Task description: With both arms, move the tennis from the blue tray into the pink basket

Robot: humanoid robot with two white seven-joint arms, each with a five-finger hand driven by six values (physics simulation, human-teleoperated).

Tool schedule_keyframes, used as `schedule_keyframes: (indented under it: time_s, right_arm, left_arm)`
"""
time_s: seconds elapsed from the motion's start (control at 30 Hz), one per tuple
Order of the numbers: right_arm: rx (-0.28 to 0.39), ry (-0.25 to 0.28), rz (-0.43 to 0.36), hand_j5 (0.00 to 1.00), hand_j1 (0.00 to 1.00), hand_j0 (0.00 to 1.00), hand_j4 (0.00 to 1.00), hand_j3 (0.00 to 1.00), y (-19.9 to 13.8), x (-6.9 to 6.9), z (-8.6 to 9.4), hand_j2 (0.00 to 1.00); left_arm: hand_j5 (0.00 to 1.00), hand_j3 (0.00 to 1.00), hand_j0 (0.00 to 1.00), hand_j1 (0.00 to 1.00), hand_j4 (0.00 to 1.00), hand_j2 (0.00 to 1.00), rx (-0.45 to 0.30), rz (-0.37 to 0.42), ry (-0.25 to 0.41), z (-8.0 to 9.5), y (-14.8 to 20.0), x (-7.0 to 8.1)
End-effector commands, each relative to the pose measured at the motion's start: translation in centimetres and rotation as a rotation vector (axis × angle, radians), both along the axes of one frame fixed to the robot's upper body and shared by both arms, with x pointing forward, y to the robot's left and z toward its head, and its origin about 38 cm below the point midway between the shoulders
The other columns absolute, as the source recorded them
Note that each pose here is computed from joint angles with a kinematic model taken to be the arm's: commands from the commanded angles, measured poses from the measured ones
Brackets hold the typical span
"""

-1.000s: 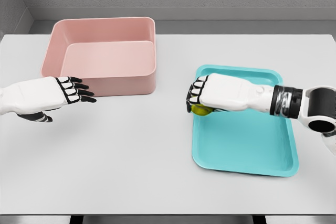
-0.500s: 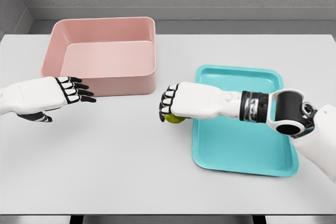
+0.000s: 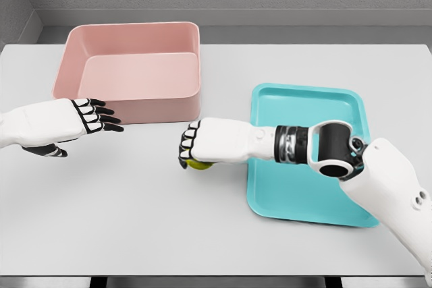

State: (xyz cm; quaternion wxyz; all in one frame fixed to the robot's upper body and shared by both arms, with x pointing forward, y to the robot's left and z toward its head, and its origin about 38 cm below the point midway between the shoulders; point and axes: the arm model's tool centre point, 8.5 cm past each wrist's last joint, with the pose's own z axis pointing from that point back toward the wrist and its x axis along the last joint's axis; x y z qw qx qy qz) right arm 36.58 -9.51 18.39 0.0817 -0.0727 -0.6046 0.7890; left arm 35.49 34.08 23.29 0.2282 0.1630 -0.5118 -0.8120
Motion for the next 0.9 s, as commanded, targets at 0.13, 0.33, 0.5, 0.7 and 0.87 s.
schedule_keyframes:
  time_s: [0.13, 0.33, 0.5, 0.7, 0.87]
  right_arm:
    - [-0.022, 0.04, -0.018, 0.53, 0.53, 0.53, 0.53, 0.53, 1.0, 0.7, -1.9, 0.53]
    - [-0.032, 0.048, -0.032, 0.7, 0.7, 0.7, 0.7, 0.7, 0.7, 1.0, -2.5, 0.7]
    - [-0.031, 0.054, -0.036, 0.99, 0.99, 0.99, 0.99, 0.99, 0.7, 1.0, -2.6, 0.99]
    - [-0.03, 0.051, -0.045, 0.99, 0.99, 0.99, 0.99, 0.99, 0.3, 1.1, -2.5, 0.99]
    - [-0.055, 0.029, -0.095, 0.99, 0.99, 0.99, 0.99, 0.99, -2.3, 2.0, -1.9, 0.99]
  left_arm:
    - [1.0, 1.0, 1.0, 1.0, 1.0, 1.0, -0.004, 0.002, 0.001, 0.1, 0.0, 0.0]
    - [1.0, 1.0, 1.0, 1.0, 1.0, 1.0, -0.004, 0.002, 0.001, 0.1, 0.0, 0.0]
    - [1.0, 1.0, 1.0, 1.0, 1.0, 1.0, -0.003, 0.004, 0.001, 0.1, 0.1, 0.0]
    - [1.0, 1.0, 1.0, 1.0, 1.0, 1.0, -0.004, 0.002, 0.001, 0.1, 0.0, 0.0]
    - [1.0, 1.0, 1.0, 1.0, 1.0, 1.0, -0.005, 0.002, 0.001, 0.1, 0.0, 0.0]
